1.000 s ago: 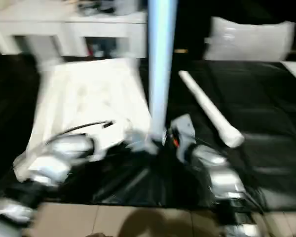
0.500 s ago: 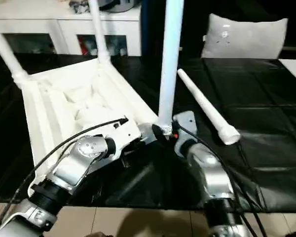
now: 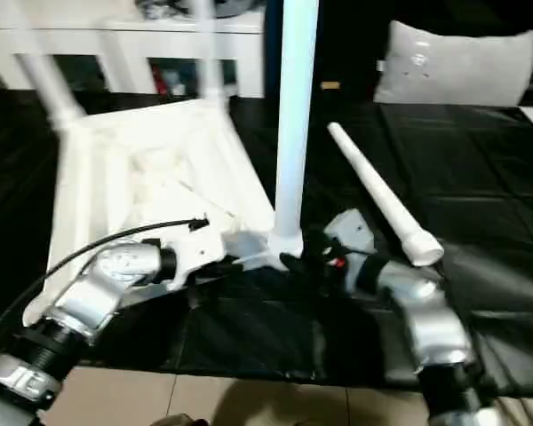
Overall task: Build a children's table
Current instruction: Rotate leg to tighten
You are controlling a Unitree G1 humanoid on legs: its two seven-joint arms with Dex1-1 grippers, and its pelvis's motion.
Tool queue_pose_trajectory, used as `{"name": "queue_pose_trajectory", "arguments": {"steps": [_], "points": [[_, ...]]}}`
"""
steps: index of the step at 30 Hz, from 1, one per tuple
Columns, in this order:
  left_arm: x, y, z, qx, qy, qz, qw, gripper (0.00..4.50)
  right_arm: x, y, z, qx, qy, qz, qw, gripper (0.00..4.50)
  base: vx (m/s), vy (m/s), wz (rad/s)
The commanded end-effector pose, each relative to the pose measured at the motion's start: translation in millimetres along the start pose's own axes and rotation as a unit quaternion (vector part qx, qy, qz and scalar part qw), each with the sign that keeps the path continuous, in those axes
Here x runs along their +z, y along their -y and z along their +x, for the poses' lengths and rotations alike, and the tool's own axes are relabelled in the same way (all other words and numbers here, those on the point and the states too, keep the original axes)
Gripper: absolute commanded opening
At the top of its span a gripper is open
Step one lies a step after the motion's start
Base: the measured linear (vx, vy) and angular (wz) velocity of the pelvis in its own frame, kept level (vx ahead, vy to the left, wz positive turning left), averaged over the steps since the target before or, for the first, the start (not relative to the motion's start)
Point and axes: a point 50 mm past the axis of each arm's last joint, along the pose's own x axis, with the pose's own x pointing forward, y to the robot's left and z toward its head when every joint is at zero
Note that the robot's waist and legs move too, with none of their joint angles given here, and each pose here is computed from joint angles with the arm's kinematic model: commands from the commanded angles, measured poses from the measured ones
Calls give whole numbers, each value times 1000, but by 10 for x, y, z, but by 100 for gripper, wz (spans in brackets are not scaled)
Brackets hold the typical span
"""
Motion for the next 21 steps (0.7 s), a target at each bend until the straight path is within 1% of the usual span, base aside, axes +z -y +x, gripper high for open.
{"name": "queue_pose_trajectory", "arguments": {"steps": [1,2,4,5,6,7,8,9,10,11,14,16,17,19,21], "points": [[7,70,29,-60,-12,39,997,0,52,21,-23,29,0,-10,1000,444,0,0,0],[-8,68,6,-75,-16,51,996,0,69,31,-34,47,-6,-18,999,444,0,0,0],[-13,68,-6,-84,-16,58,995,0,75,33,-36,55,-9,-21,998,444,0,0,0],[-27,76,-41,-117,-17,73,990,0,90,30,-32,90,-18,-28,995,444,0,0,0],[-29,84,-49,-130,-18,76,988,0,94,25,-25,104,-20,-28,994,444,0,0,0],[-29,90,-50,-138,-19,76,987,0,97,25,-19,109,-21,-29,993,427,0,0,0],[-29,95,-51,-143,-19,77,987,0,103,23,-10,116,-21,-28,993,427,0,0,0],[-30,96,-53,-146,-19,77,986,0,107,25,-7,120,-21,-26,992,405,0,0,0],[-29,98,-55,-148,-18,79,986,0,109,21,-1,127,-21,-25,991,405,0,0,0],[-29,98,-57,-148,-18,80,986,0,110,18,3,132,-21,-24,991,390,0,0,0],[-29,102,-62,-151,-16,82,985,0,115,13,19,139,-21,-24,990,377,0,0,0],[-28,108,-68,-154,-15,83,984,0,108,-2,40,146,-22,-23,989,360,0,0,0],[-28,114,-70,-157,-15,83,984,0,99,-15,50,151,-24,-20,988,342,0,0,0],[-29,117,-71,-162,-13,85,983,0,82,-25,64,157,-26,-21,987,334,0,0,0],[-28,118,-70,-164,-13,86,983,0,77,-28,69,159,-24,-18,987,315,0,0,0]]}}
